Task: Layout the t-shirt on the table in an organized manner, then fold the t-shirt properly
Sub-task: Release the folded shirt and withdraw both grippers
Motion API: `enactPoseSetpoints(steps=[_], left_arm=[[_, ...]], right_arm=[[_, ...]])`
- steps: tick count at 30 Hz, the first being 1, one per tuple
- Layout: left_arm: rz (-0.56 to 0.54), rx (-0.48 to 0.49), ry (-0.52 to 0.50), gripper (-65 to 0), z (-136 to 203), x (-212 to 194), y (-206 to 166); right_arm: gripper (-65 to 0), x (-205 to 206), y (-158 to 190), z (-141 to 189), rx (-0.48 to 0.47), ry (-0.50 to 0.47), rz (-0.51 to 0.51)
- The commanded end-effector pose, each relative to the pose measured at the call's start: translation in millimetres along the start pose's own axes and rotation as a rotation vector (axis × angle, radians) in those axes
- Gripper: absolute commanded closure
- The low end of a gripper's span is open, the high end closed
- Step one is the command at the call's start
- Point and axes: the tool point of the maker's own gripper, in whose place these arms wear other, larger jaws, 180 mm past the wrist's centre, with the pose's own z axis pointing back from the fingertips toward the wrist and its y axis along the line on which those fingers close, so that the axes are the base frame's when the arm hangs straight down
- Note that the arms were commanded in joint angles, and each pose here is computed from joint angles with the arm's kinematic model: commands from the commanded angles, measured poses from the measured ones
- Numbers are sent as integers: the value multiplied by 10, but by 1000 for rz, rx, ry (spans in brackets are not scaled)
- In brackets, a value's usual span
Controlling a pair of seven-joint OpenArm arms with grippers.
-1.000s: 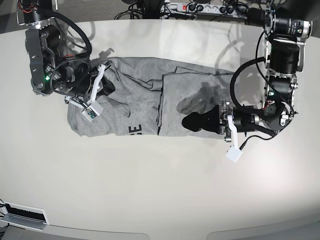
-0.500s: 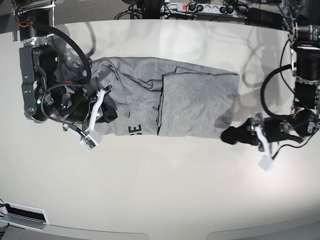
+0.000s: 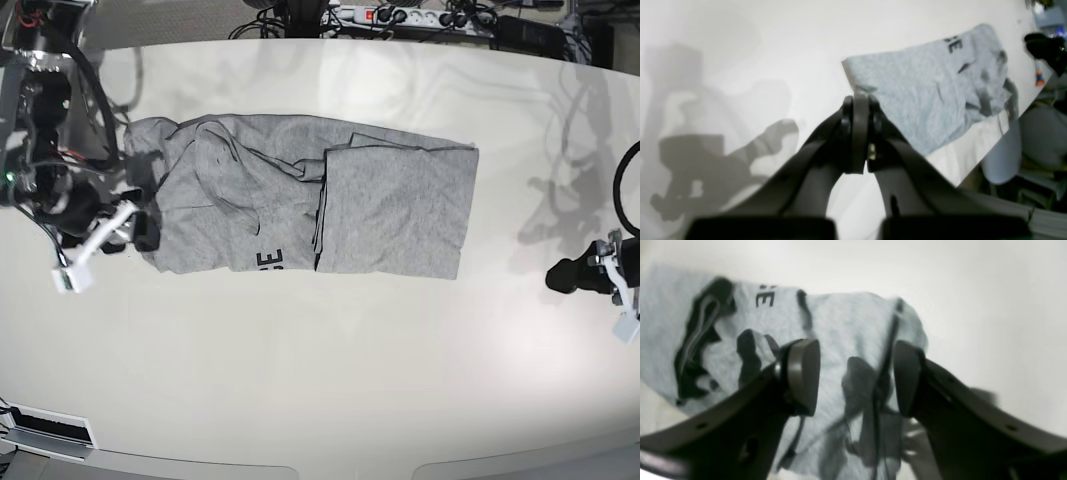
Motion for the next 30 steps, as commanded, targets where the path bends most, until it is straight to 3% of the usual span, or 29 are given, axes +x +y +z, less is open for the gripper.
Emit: enactPoseSetpoints(steps=[1, 8, 18, 26, 30], left_arm=[[-31, -5, -64, 0, 105, 235, -29], [-28, -15, -65, 0, 64, 229, -55], [-14, -18, -48, 0, 35, 124, -49], [28, -26, -26, 0, -40, -136, -42], [39, -26, -12, 0, -51, -223, -36]], right_arm=[[-378, 85, -45, 75, 12, -49, -14], [-424, -509, -198, 15, 126, -15, -241], [-424, -746, -234, -332, 238, -10, -520], [-424, -753, -171, -354, 277, 39, -530], [-424, -681, -85, -267, 360, 38, -569]])
